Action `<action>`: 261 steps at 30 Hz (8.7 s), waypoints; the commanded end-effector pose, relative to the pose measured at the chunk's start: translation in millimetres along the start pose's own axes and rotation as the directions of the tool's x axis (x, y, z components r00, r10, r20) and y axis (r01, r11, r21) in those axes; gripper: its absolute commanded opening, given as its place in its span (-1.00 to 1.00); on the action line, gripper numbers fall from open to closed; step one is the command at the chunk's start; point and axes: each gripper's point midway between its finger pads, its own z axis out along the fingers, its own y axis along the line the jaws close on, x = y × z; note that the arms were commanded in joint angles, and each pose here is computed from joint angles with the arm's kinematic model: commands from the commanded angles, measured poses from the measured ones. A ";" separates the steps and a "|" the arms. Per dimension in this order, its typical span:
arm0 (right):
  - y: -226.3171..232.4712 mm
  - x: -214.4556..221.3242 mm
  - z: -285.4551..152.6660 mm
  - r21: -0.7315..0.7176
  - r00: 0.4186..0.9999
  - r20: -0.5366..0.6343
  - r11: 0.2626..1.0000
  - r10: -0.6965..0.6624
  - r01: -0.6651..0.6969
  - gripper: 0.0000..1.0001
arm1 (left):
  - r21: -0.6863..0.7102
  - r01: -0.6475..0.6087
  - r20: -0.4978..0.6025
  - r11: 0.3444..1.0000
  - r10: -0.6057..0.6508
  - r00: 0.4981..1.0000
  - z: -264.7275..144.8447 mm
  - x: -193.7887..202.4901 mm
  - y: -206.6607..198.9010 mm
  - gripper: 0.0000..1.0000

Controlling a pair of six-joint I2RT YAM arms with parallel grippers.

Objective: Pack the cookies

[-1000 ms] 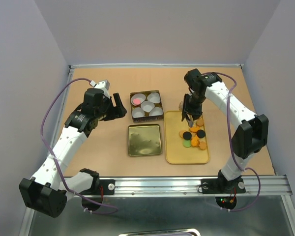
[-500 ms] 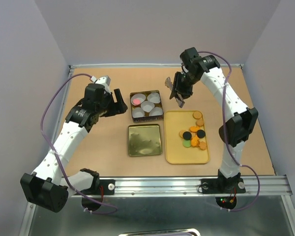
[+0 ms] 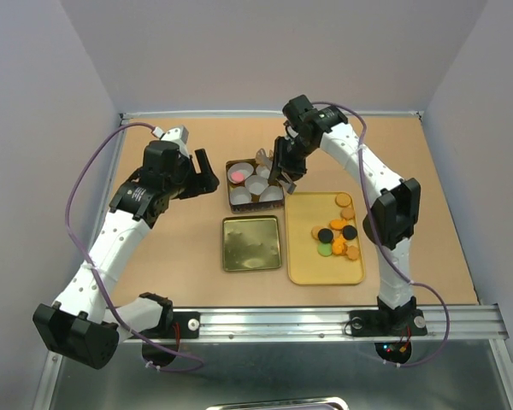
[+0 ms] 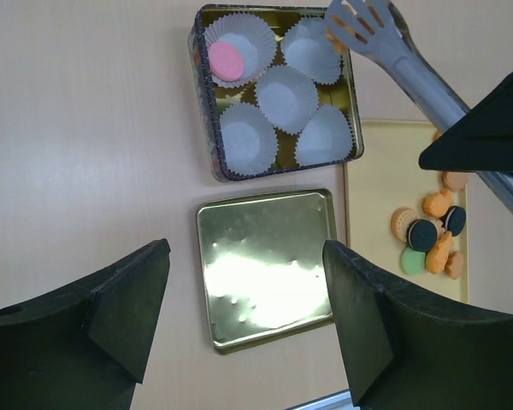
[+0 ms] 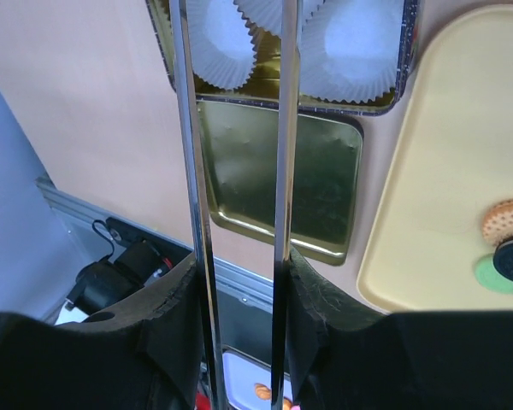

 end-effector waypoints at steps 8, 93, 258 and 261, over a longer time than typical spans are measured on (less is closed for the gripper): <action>1.6 -15.6 25.7 0.007 1.000 0.022 1.000 -0.019 0.019 -0.50 | -0.024 0.007 0.084 1.000 -0.005 0.996 -26.8 -12.9 4.7 0.65; -108.5 94.0 -79.9 0.302 0.961 0.140 0.914 0.240 -0.272 0.07 | 0.192 -0.039 -0.082 0.981 0.055 0.995 -3.3 12.0 -53.1 0.66; 8.8 33.1 25.9 0.076 0.991 -0.011 0.988 -0.134 0.134 -0.45 | -0.155 0.058 0.394 0.986 0.008 0.919 -44.0 -120.8 28.3 0.97; 9.0 29.5 28.8 0.078 0.991 -0.005 0.988 -0.132 0.132 -0.45 | -0.103 0.048 0.377 0.994 -0.006 0.926 -37.6 -116.3 19.7 0.97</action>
